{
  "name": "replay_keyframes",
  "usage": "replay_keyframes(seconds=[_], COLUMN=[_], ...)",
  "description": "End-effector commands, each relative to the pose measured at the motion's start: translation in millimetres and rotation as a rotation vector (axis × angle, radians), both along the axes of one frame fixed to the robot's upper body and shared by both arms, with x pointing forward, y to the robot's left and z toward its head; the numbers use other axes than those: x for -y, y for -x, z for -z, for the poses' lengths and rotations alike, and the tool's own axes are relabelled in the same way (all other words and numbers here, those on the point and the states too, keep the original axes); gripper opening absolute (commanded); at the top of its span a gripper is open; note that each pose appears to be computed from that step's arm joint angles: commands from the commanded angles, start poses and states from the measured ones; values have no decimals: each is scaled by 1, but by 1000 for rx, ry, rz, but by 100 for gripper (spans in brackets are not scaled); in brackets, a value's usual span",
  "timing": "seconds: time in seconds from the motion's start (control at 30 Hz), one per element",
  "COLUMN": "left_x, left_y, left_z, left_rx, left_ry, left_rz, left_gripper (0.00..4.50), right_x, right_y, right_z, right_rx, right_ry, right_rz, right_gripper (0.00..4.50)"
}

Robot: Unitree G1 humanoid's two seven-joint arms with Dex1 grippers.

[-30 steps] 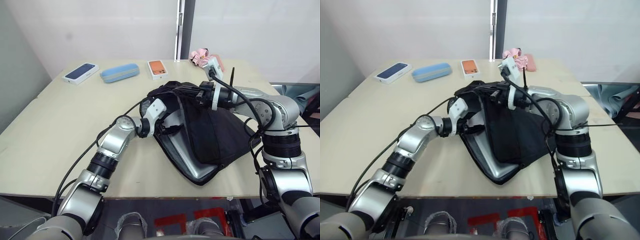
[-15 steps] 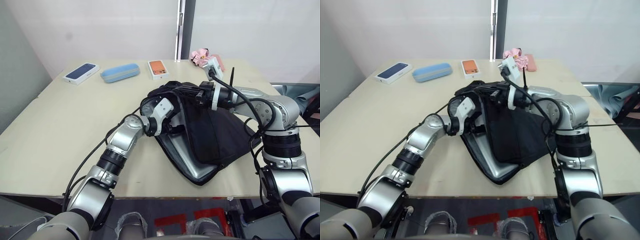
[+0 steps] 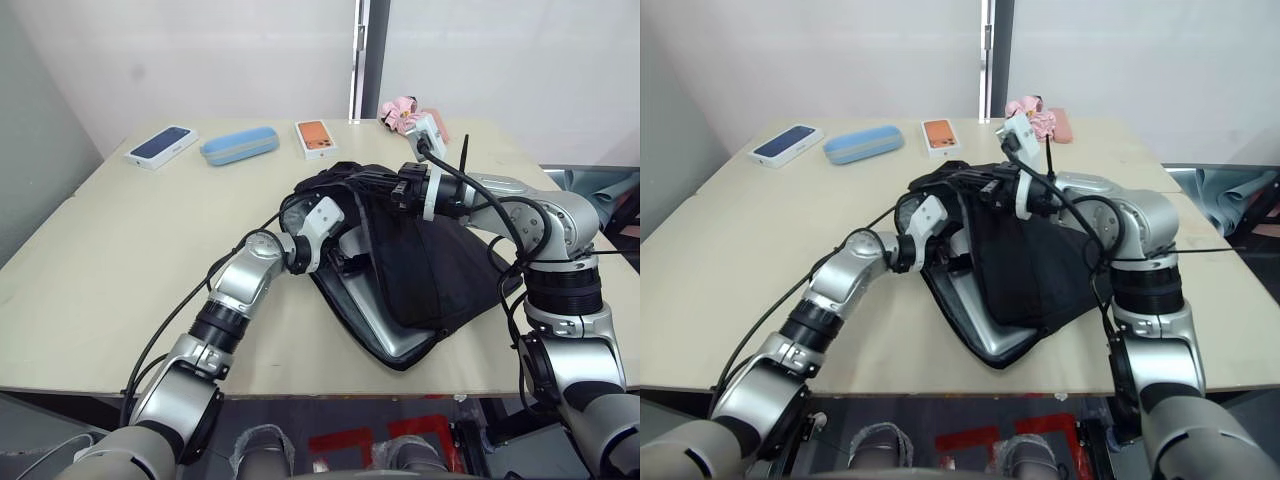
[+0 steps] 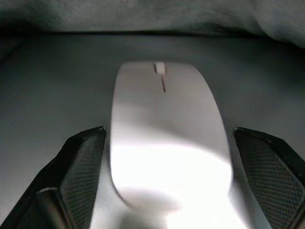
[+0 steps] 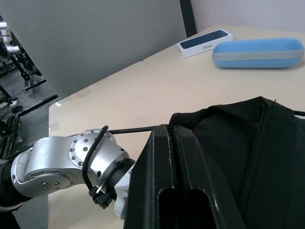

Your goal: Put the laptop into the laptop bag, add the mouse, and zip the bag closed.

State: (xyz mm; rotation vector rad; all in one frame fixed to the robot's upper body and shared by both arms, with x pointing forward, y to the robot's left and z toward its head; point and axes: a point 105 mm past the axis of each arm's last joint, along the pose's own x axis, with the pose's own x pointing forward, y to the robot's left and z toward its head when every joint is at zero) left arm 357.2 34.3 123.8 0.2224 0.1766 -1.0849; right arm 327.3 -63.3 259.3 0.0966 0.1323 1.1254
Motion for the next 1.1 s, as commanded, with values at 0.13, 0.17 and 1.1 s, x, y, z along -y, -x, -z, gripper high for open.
replay_keyframes(seconds=[0.13,0.17,1.1], left_x=[-7,-7,17], left_y=[6,5,-14], left_z=[-4,-4,-3], left_rx=[17,18,45], left_ry=[16,19,39], left_rz=[-30,-32,-40], left_gripper=[446,446,262], right_x=[-1,-1,-3], right_y=[10,10,13], right_z=[-26,-26,-29], right_rx=[116,116,117], right_ry=[-52,-52,-62], right_rz=[-28,-29,-40], right_gripper=[0,0,0])
